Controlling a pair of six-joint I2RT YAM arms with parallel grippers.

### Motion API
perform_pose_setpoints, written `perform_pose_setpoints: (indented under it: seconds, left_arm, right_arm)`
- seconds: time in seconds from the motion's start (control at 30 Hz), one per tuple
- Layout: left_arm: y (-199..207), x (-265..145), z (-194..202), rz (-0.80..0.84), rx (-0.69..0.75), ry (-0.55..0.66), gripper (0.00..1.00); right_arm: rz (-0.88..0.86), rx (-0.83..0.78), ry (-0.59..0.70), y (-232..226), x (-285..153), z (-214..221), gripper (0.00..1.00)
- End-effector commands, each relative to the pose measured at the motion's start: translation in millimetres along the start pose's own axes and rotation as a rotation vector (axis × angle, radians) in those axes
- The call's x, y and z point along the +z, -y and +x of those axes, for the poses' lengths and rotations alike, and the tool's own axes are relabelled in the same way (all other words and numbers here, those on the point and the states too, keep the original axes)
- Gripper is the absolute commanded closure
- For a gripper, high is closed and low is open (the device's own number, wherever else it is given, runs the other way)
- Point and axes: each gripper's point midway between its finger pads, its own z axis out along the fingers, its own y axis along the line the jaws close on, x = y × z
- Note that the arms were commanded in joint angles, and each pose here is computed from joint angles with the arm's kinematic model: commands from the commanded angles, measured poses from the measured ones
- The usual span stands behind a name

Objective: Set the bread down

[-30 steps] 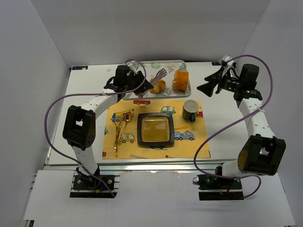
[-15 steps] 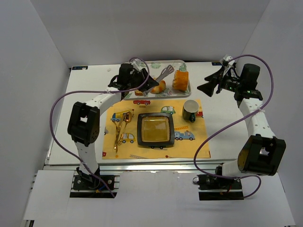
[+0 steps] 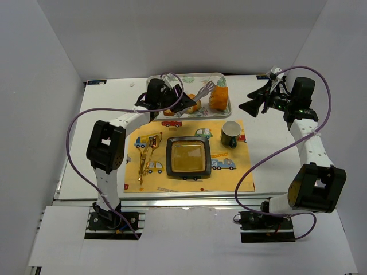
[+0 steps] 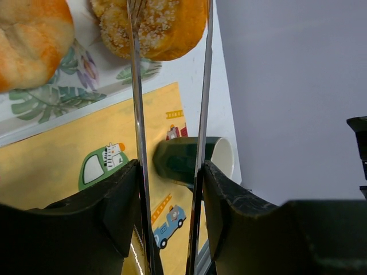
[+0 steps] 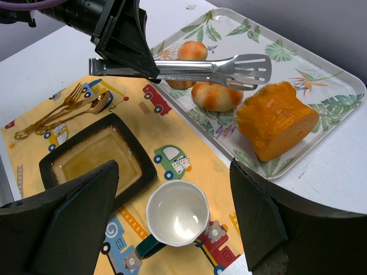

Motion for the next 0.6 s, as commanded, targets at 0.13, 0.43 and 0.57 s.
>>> perform_pose_setpoints:
  seconds: [0.13, 0.43, 0.57]
  left_arm:
    - [31, -1, -11, 0.101, 0.027, 0.015, 0.44]
    - [18, 3, -7, 0.043, 0.055, -0.023, 0.44]
    - [19, 5, -7, 0.054, 0.051, -0.027, 0.44]
  right_arm:
    - [-0.011, -0.057, 0.035, -5, -5, -15, 0.18]
    - [-0.013, -0.062, 0.041, -7, -6, -16, 0.18]
    - [-0.012, -0.063, 0.043, -7, -6, -16, 0.18]
